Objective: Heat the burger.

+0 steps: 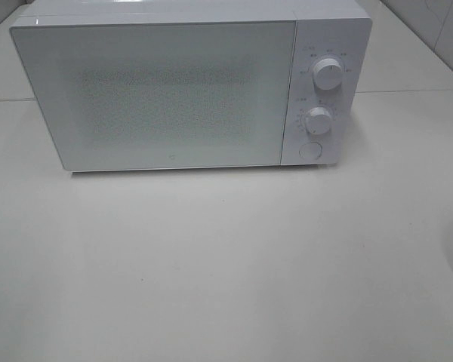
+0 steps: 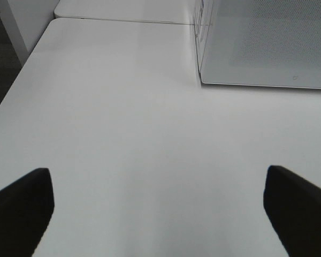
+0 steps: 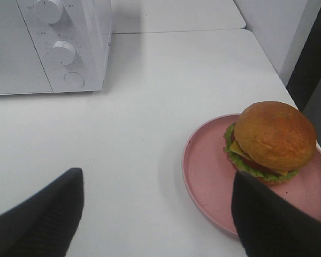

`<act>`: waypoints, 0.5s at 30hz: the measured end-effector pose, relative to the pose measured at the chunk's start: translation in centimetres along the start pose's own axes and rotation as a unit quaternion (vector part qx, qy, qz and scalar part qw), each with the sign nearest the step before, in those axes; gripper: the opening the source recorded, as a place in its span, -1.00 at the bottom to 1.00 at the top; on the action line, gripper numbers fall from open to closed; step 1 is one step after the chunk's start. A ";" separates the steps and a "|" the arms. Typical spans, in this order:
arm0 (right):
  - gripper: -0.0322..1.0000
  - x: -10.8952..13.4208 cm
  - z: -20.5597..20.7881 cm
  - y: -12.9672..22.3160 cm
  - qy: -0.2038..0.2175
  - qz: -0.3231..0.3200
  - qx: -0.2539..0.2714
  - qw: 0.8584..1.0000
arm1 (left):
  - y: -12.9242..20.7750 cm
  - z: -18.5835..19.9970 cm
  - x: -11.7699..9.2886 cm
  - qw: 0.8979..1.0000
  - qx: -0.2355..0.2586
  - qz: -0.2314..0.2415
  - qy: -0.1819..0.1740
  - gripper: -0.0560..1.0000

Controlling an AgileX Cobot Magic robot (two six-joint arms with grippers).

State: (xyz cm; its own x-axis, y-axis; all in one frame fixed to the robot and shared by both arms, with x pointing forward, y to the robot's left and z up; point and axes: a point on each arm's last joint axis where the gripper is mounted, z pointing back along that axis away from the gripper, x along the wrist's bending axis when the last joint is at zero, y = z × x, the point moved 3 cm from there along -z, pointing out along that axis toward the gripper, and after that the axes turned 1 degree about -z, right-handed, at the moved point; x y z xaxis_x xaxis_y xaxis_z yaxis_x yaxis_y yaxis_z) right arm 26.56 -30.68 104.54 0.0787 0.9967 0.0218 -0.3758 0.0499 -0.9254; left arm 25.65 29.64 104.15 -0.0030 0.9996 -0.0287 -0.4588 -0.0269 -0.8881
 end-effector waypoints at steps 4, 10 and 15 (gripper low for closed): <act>0.53 0.0 0.0 0.0 0.000 0.000 0.000 1.000 | 0.0 0.0 0.1 1.000 0.000 -0.001 -0.002 0.97; 0.53 0.0 0.0 0.0 0.000 0.000 0.000 1.000 | 0.0 0.0 0.1 1.000 0.000 -0.002 -0.003 0.97; 0.53 0.0 0.0 0.0 0.000 0.000 0.000 1.000 | 0.0 0.0 0.1 1.000 0.000 -0.002 -0.003 0.98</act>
State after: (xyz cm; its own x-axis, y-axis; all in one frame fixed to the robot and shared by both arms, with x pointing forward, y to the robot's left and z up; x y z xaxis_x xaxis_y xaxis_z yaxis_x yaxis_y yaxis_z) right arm 26.56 -30.68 104.54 0.0787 0.9967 0.0218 -0.3758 0.0499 -0.9254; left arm 25.64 29.71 104.15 -0.0070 0.9997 -0.0230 -0.4589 -0.0236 -0.8881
